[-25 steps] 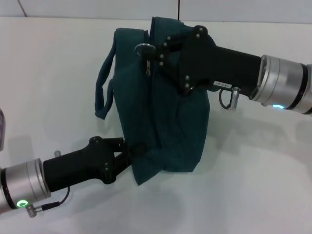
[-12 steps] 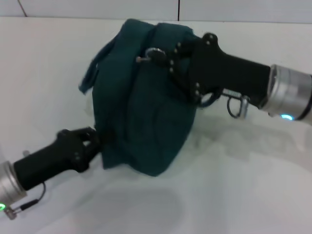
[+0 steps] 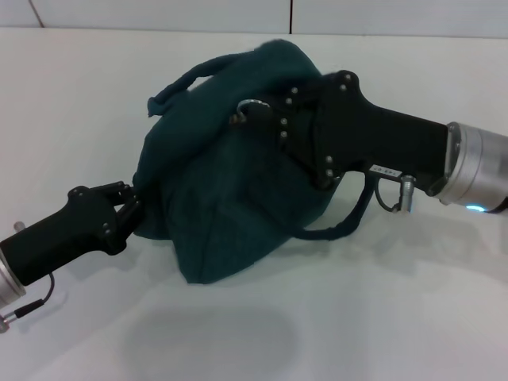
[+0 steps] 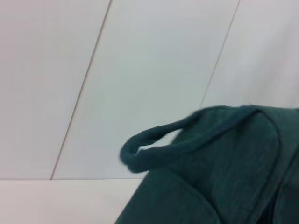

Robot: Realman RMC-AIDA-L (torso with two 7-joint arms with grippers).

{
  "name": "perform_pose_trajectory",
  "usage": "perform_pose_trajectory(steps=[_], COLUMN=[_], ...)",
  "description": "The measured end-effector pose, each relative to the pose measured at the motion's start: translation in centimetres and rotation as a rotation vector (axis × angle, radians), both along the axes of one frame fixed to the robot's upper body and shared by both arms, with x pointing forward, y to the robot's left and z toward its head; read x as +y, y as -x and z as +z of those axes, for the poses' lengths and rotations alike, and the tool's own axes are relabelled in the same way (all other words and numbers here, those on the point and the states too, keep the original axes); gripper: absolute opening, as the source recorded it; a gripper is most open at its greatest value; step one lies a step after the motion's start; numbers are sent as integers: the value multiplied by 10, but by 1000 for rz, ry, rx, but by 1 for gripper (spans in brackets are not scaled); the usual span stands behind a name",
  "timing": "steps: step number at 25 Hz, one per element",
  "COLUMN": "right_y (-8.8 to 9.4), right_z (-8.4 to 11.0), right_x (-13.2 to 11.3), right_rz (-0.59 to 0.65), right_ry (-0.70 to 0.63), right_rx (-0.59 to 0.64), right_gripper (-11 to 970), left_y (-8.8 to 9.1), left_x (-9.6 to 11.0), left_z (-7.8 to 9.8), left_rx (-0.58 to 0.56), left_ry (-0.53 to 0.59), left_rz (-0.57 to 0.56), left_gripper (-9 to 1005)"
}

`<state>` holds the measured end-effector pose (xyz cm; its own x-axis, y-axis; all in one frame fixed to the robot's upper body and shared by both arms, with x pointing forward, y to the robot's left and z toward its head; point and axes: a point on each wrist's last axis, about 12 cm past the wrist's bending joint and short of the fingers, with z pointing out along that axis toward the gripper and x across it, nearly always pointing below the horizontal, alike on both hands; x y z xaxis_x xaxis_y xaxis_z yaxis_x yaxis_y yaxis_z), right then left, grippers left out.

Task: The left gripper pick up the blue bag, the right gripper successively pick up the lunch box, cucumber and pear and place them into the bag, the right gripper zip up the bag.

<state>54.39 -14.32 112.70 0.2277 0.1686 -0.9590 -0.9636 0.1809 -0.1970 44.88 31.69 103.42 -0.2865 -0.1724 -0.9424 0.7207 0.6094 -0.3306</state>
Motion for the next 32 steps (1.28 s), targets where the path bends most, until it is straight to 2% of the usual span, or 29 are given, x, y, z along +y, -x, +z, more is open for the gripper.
perform_pose_trajectory(steps=[4,10,19,23,30,32], right_y=[-5,-6,-7,-7,-9,-10], right_z=[-4,-7,-6,-6,-5,-4], right_x=[-1,-2,-1,-3,-6,-6], right_rz=[-40,-63,-65,-77,-107,-118], right_ry=[30,40,43,39,24,17], right_rx=[15,19,2,-3,-27,-36], right_gripper=[11,11,11,11,11,11], left_y=[-1,-4,-20,-21,-16,-13], left_x=[4,6,-4,-7,-8,-8], left_z=[8,18,29,28,26,27], left_rx=[-18,-59,-107,-113,-120,-135], left_ry=[-9,21,32,23,13,9], left_rz=[-59,-75,-126,-141,-162,-184], left_gripper=[66,64,352,323,115,92])
